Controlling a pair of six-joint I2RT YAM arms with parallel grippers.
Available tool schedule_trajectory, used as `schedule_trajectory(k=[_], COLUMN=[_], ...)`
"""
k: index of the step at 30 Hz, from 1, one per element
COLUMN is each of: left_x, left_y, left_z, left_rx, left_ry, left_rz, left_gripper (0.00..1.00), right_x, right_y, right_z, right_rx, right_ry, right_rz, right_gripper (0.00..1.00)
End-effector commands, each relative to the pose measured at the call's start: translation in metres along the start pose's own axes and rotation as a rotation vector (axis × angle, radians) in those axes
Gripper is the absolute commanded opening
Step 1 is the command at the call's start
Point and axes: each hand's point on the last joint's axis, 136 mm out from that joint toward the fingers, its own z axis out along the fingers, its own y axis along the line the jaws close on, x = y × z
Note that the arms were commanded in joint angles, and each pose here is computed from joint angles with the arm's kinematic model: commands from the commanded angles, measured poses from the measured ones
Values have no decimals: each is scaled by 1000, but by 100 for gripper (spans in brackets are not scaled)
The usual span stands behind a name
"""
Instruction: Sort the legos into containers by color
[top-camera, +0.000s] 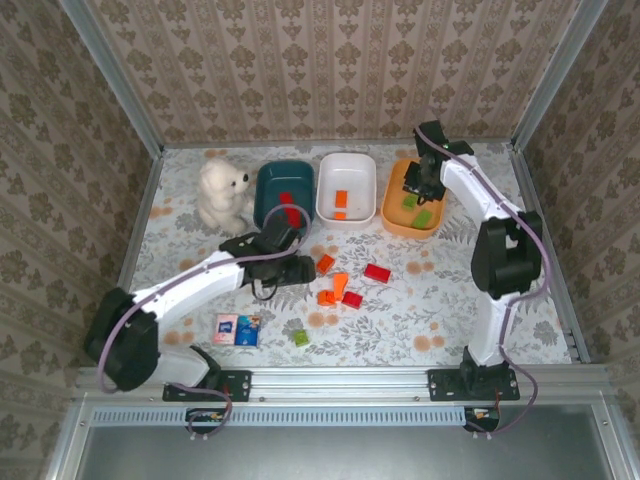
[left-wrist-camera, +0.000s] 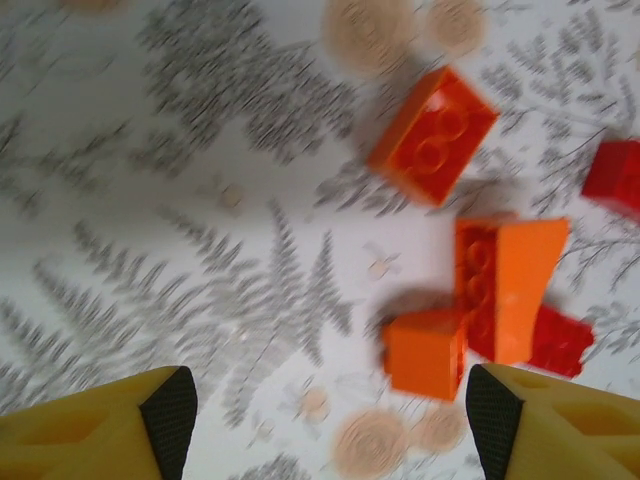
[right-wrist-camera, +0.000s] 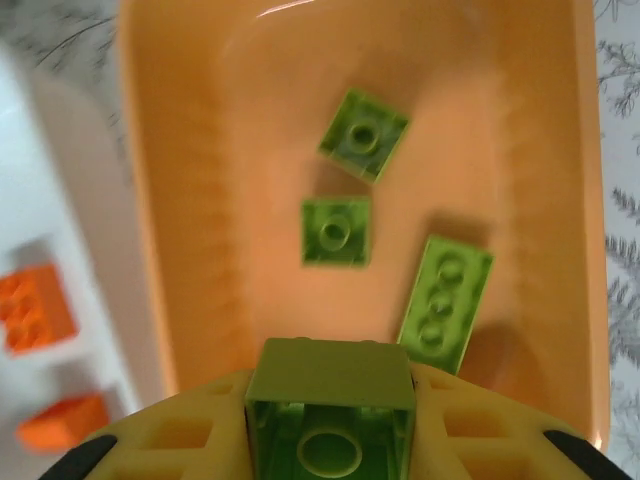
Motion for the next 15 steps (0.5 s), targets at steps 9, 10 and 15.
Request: schedule_trajectory(k=[9,10,15], left_x=[-37,-39,-43], left_y=[-37,-38,-39], left_z=[24,25,32], left_rx=[-18,-23,-62], left_ry=[-6,-2,29], left_rz=[81,83,129], left_gripper=[75,75,75], right_x=[-15,-12,-12], right_y=[-31,-37,-56], right_z=[53,56,61], right_rx=[141,172,250], right_ry=[104,116,104], right_rz=[93,98,144], right_gripper=[26,26,27])
